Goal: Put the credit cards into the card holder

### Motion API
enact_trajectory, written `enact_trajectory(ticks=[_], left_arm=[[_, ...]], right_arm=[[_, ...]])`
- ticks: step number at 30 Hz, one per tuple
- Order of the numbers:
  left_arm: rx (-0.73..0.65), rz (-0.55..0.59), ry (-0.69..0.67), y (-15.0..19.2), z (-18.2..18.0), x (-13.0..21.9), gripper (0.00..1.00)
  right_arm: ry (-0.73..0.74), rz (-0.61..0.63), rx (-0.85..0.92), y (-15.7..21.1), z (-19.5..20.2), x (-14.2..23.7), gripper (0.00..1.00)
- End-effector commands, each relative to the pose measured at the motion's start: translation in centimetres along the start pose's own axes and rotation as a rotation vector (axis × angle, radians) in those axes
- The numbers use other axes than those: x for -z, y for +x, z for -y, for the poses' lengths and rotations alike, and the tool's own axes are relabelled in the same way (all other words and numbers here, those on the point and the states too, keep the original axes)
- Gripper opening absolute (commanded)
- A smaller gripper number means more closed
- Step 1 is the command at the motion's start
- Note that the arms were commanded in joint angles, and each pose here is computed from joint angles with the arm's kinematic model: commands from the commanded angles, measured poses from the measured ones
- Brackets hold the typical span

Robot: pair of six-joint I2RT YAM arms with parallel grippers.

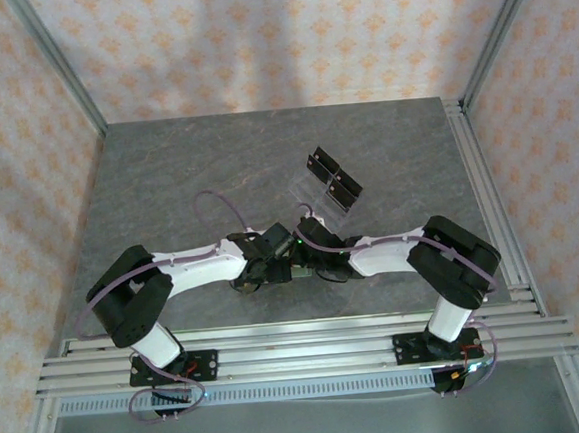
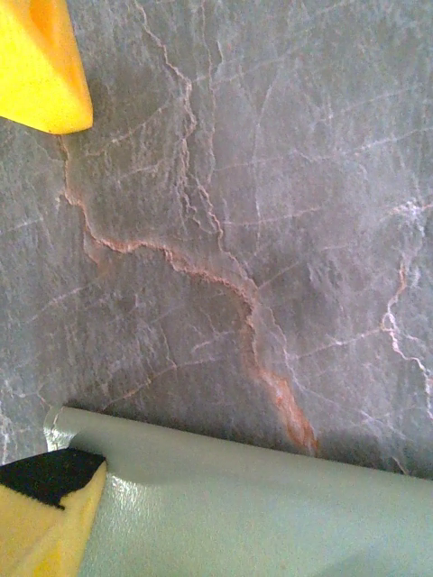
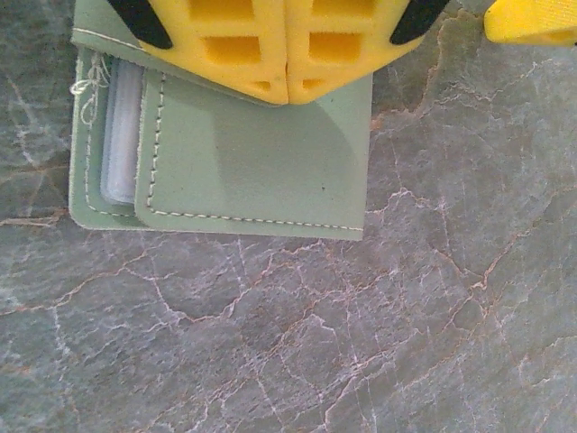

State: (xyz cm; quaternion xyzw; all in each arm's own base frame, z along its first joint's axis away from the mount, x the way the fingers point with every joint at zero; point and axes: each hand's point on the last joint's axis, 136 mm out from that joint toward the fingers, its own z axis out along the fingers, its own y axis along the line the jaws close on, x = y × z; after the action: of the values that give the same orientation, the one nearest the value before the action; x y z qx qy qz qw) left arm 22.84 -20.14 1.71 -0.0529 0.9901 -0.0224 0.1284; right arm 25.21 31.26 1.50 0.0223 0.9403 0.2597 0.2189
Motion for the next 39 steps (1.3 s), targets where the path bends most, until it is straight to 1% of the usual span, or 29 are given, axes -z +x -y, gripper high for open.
enact_trajectory(ticks=[1,8,12,15,19,23,27,31,39], left_arm=[[-0.027,0.032,-0.002,-0.9,0.5,0.7,0.91],[0.018,0.091,0.004,-2.8,-0.8,2.9,0.92],[0.065,0.103,0.001,-3.4,-2.3,3.5,0.92],[0.081,0.093,0.006,-3.4,-3.0,3.5,0.92],[0.066,0.076,0.008,-3.2,-3.0,3.2,0.92],[0.055,0.051,0.013,-2.7,-2.8,2.6,0.92],[0.034,0.034,0.008,-2.1,-2.8,2.1,0.92],[0.017,0.014,-0.008,-1.3,-3.0,1.4,0.92],[-0.025,-0.023,-0.01,0.2,-1.8,-0.1,0.92]], right_arm=[[0.429,-0.536,0.075,16.1,12.9,2.5,0.0],[0.427,-0.524,0.111,15.7,13.0,3.2,0.0],[0.439,-0.513,0.143,15.5,13.5,3.3,0.0],[0.469,-0.503,0.163,15.3,14.3,3.5,0.0],[0.549,-0.472,0.2,14.6,15.6,3.8,0.0],[0.612,-0.518,0.228,15.1,16.7,3.4,0.0],[0.518,-0.477,0.187,14.4,14.4,3.4,0.0],[0.459,-0.473,0.172,13.8,12.4,3.2,0.0],[0.407,-0.463,0.181,13.4,11.5,3.5,0.0]])
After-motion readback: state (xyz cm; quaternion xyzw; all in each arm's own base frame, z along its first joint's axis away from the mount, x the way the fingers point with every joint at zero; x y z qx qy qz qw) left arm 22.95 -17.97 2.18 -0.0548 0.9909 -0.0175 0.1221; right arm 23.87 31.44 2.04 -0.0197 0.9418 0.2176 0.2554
